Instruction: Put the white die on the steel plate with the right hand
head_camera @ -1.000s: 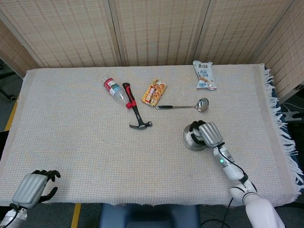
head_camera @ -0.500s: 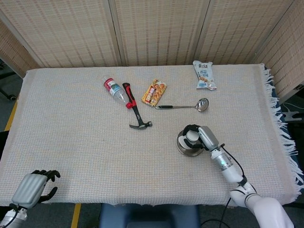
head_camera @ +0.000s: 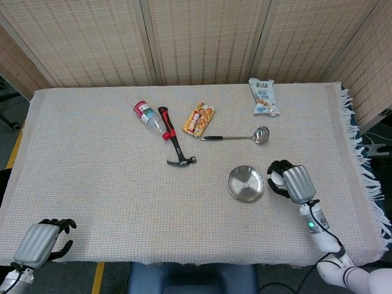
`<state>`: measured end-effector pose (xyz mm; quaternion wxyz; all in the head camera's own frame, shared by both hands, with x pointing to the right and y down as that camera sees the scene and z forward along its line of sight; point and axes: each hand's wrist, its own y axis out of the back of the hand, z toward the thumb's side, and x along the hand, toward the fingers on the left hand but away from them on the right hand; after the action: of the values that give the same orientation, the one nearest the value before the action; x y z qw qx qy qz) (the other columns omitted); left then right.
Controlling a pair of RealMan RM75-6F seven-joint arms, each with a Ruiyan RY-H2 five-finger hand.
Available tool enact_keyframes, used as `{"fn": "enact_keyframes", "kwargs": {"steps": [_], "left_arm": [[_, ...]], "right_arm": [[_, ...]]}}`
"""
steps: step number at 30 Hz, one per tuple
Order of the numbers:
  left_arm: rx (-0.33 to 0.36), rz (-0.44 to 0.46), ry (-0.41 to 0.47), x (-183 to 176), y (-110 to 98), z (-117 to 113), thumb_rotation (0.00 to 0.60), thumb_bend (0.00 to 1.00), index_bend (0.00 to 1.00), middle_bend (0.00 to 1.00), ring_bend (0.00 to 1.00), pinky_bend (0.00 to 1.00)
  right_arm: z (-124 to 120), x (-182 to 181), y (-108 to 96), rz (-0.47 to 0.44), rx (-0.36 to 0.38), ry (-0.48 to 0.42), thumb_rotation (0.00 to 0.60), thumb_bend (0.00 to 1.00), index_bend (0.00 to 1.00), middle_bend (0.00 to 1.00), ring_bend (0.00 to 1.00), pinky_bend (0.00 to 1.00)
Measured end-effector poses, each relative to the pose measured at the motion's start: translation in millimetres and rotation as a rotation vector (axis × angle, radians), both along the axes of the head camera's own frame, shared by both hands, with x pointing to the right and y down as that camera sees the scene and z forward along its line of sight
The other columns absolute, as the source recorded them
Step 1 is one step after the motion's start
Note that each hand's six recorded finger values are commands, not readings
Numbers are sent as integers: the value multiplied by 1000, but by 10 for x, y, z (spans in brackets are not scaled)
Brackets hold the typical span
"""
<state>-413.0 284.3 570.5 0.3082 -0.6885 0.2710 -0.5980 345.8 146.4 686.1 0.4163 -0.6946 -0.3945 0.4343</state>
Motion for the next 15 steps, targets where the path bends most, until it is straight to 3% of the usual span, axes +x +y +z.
{"fn": "enact_keyframes", "kwargs": {"steps": [3,8,15], "left_arm": [[-2,6,0,18,5,9,600,337,405,477,437,441],[-3,15,3,42,7,23,600,336,405,477,437,441],[-4,15,-1,27,9,21,600,336,405,477,437,441]], "right_arm": [[1,202,108,47,-16,55,600,312,476,499,438,738],[93,384,158,81,-81,62,600,307,401,477,355,670],[212,442,206,53,-124,74,600,147,172,246,92,423]]}}
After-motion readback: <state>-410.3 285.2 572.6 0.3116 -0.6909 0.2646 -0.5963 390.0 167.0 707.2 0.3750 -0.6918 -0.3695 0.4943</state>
